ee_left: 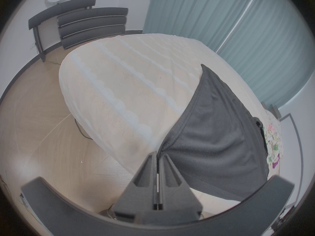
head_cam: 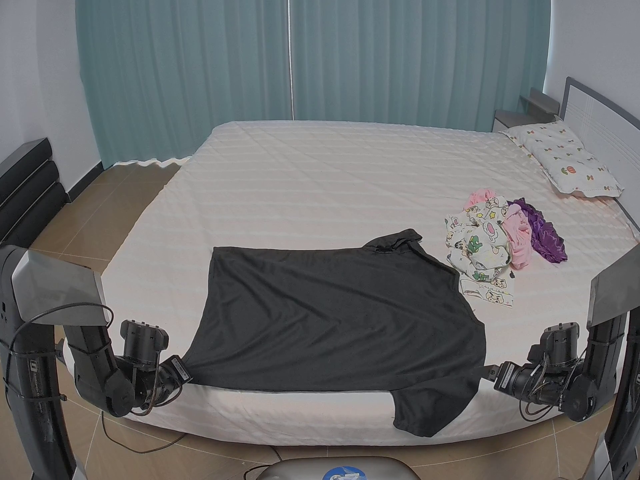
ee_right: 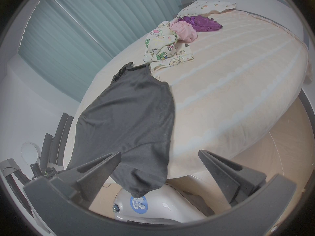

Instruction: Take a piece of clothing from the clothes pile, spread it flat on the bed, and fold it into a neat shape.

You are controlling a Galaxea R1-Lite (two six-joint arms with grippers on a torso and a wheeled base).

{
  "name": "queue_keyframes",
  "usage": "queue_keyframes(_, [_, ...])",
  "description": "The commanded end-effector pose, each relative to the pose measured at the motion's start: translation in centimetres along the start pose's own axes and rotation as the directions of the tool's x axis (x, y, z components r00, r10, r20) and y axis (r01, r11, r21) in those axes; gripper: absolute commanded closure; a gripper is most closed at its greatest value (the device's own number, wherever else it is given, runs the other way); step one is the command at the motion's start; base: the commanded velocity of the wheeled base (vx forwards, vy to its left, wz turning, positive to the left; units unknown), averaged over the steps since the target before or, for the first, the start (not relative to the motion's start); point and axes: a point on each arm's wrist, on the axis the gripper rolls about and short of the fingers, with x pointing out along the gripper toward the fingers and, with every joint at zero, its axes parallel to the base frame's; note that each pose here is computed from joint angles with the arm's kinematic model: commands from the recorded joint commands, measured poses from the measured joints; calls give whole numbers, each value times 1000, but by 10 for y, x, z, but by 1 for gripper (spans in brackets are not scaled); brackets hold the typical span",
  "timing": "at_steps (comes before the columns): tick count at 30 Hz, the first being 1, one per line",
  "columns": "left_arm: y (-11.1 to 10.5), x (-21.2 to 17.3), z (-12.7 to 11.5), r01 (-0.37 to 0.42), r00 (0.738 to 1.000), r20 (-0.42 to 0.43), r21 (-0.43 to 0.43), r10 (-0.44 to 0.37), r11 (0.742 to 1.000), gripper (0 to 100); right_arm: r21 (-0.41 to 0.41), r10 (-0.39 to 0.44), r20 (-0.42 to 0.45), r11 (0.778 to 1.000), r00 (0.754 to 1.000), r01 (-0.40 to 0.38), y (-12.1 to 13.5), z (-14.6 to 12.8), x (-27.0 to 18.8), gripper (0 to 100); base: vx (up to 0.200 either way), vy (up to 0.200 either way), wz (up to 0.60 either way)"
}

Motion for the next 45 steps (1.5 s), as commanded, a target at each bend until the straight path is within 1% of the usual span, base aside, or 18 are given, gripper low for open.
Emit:
queue_keyframes(1, [-1,2,4,22,1000,-3,-34,-22,999,100,-15,18,-51,1000,999,-19,0,-9,12,0,0,0,0])
queue_keyframes(5, [-2,1,5,49,998,-25,-40,-50,998,100,-30,34,-36,999,999,-35,1,-9,30,0,0,0,0])
queue_keyframes(10, [-2,2,5,54,998,-30,-43,-56,998,100,-37,46,-14,998,999,-46,2,-4,45,0,0,0,0])
queue_keyframes(15, [-6,4,8,69,997,-17,-83,-71,994,100,-65,59,8,996,998,-59,3,1,60,0,0,0,0])
queue_keyframes(16, [-6,4,8,70,997,-18,-83,-72,994,100,-67,62,15,996,998,-61,4,3,64,100,0,0,0])
queue_keyframes(19, [-6,4,8,70,997,-18,-83,-72,994,100,-67,61,18,996,998,-60,4,5,68,100,0,0,0])
queue_keyframes(22, [-6,4,8,70,997,-18,-83,-72,994,100,-68,76,56,995,996,-72,6,14,72,100,0,0,0])
queue_keyframes(24, [-6,4,8,70,997,-18,-83,-72,994,100,-69,80,65,995,995,-76,7,16,73,100,0,0,0])
queue_keyframes(25, [-6,4,9,71,997,-17,-83,-73,994,100,-66,97,110,994,989,-90,8,28,78,100,0,0,0])
queue_keyframes(28, [-7,5,10,77,997,-14,-85,-78,993,100,-79,119,146,991,982,-108,12,37,83,100,0,0,0])
queue_keyframes(31, [-9,6,11,90,996,-11,-88,-91,992,100,-123,158,182,983,971,-137,19,48,89,100,0,0,0])
queue_keyframes(33, [-10,6,12,91,996,-10,-89,-92,992,100,-147,170,197,979,966,-143,21,52,92,100,0,0,0])
queue_keyframes(36, [-11,7,13,95,995,-6,-103,-96,990,100,-200,201,235,968,951,-155,27,63,100,100,0,0,0])
queue_keyframes(41, [-12,8,14,97,995,-4,-120,-98,988,100,-235,253,249,952,935,-195,37,70,110,100,0,0,0])
queue_keyframes(44, [-12,8,14,97,995,-4,-120,-98,988,100,-239,254,245,951,936,-196,37,70,113,100,0,0,0])
queue_keyframes(45, [-13,8,15,100,995,-1,-121,-101,988,100,-253,232,218,951,948,-175,33,67,125,100,0,0,0])
